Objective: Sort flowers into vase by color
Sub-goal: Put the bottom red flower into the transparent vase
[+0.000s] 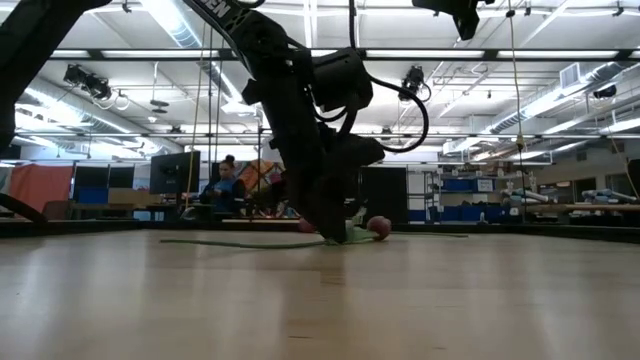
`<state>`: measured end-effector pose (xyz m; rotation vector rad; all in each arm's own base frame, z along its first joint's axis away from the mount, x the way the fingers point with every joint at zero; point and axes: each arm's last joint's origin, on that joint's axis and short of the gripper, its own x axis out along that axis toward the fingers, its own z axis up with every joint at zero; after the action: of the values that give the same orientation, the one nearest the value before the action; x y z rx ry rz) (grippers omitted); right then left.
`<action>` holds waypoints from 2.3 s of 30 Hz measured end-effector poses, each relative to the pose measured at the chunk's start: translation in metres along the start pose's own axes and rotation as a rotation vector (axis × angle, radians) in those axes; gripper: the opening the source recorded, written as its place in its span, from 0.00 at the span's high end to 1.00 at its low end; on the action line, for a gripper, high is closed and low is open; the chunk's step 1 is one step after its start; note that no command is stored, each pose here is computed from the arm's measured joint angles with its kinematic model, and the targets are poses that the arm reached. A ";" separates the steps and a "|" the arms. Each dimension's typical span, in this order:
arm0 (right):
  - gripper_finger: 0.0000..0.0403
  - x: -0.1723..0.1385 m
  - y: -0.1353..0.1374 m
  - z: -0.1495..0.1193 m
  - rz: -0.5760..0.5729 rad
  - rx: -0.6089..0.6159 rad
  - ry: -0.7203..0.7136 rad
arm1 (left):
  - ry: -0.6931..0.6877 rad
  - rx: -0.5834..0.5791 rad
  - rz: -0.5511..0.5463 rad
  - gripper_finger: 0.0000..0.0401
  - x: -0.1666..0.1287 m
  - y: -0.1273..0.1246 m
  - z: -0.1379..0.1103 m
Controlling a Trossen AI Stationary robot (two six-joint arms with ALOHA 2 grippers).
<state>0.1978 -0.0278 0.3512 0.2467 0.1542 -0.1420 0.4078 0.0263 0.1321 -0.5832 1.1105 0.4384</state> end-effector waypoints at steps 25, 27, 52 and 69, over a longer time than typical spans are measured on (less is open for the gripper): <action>0.67 0.000 0.000 0.000 0.000 0.000 0.000 | 0.187 0.084 -0.067 0.98 -0.018 0.010 -0.007; 0.67 0.000 0.000 0.000 0.000 0.000 0.000 | 0.240 0.081 -0.053 0.99 -0.035 0.018 -0.011; 0.67 0.000 0.000 0.000 0.000 0.000 0.000 | -0.543 0.391 -0.371 1.00 -0.363 0.115 -0.157; 0.67 0.000 0.000 0.000 0.000 0.000 0.000 | -0.766 0.757 -1.462 1.00 -0.357 0.157 -0.243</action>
<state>0.1978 -0.0278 0.3512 0.2467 0.1540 -0.1420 0.0056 -0.0219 0.3489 -0.3487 -0.1036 -0.9475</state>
